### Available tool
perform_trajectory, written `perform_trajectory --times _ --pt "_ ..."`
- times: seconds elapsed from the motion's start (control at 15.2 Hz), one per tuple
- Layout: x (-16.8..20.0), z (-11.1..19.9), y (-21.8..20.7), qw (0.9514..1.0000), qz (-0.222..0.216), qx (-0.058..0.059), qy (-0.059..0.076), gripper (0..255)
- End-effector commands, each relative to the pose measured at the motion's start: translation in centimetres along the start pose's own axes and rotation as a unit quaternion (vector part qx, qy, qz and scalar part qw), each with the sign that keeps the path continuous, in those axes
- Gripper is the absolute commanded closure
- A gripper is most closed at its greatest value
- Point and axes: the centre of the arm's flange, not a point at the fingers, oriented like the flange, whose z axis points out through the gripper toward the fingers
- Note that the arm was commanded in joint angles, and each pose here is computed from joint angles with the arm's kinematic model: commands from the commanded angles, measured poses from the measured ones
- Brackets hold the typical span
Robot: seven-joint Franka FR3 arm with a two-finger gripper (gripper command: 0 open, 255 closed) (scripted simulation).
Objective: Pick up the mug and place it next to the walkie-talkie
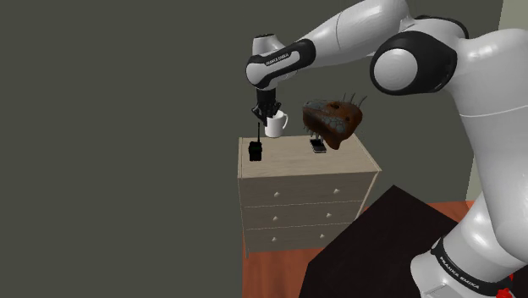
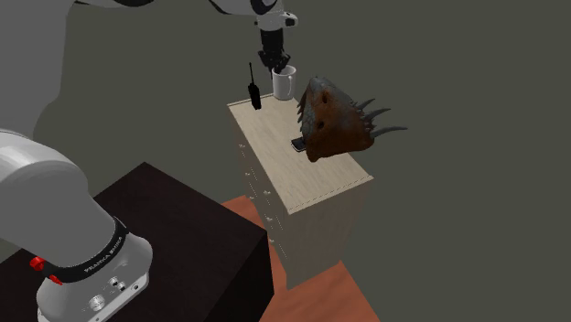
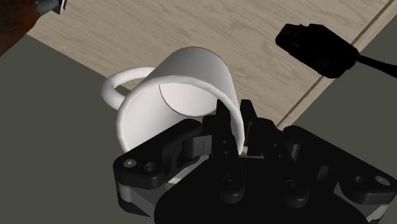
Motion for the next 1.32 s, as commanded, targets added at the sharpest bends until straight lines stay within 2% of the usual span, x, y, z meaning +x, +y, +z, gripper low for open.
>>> perform_trajectory --times 0.0,0.66,1.12,1.19,1.25 --pt "0.0 1.2 -0.1 1.0 0.0 0.0 0.0 255" --pt "-0.1 6.3 -0.3 1.0 0.0 0.0 0.0 255" --pt "0.0 6.3 -0.3 1.0 0.0 0.0 0.0 255" --pt "0.0 6.3 -0.3 1.0 0.0 0.0 0.0 0" --pt "0.0 6.3 -0.3 1.0 0.0 0.0 0.0 0"
